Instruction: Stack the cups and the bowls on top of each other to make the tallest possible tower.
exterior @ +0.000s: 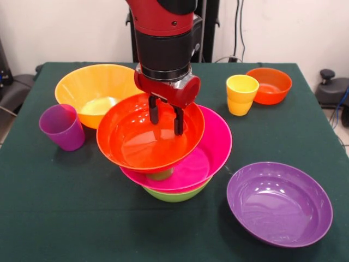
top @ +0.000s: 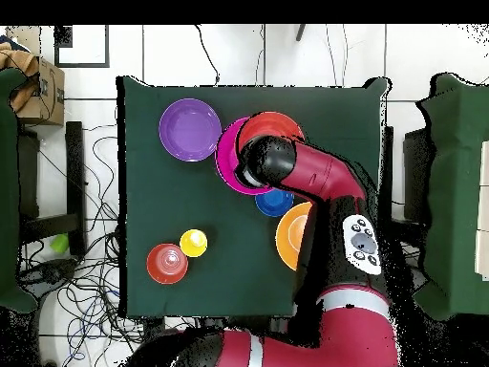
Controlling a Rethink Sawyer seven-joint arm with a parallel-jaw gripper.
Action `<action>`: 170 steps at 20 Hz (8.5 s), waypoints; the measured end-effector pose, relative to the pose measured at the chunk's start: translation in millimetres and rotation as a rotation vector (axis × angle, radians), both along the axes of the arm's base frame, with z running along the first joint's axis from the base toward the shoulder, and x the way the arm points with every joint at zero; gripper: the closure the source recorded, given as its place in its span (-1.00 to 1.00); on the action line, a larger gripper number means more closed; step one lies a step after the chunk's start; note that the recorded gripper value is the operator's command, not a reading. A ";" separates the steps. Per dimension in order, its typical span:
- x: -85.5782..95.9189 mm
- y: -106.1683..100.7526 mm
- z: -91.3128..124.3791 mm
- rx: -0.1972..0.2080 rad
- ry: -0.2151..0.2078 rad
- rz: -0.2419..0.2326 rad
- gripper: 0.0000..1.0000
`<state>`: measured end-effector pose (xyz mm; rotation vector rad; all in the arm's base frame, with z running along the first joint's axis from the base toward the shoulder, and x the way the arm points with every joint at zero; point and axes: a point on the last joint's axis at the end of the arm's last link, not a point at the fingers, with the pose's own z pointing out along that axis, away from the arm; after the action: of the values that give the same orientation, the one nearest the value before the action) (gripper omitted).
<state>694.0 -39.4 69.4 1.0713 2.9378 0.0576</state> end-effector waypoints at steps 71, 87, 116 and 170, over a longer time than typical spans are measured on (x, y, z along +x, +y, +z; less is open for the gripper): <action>-2.2 -22.5 41.2 -0.043 -0.031 -0.051 -1.00; -7.6 -30.2 33.6 -0.053 -0.018 -0.043 -1.00; 7.5 -38.9 33.8 -0.065 -0.043 -0.038 -1.00; 16.4 -34.7 115.9 -0.026 0.020 -0.029 -1.00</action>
<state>710.4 -74.1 185.2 1.1167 2.9313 0.0078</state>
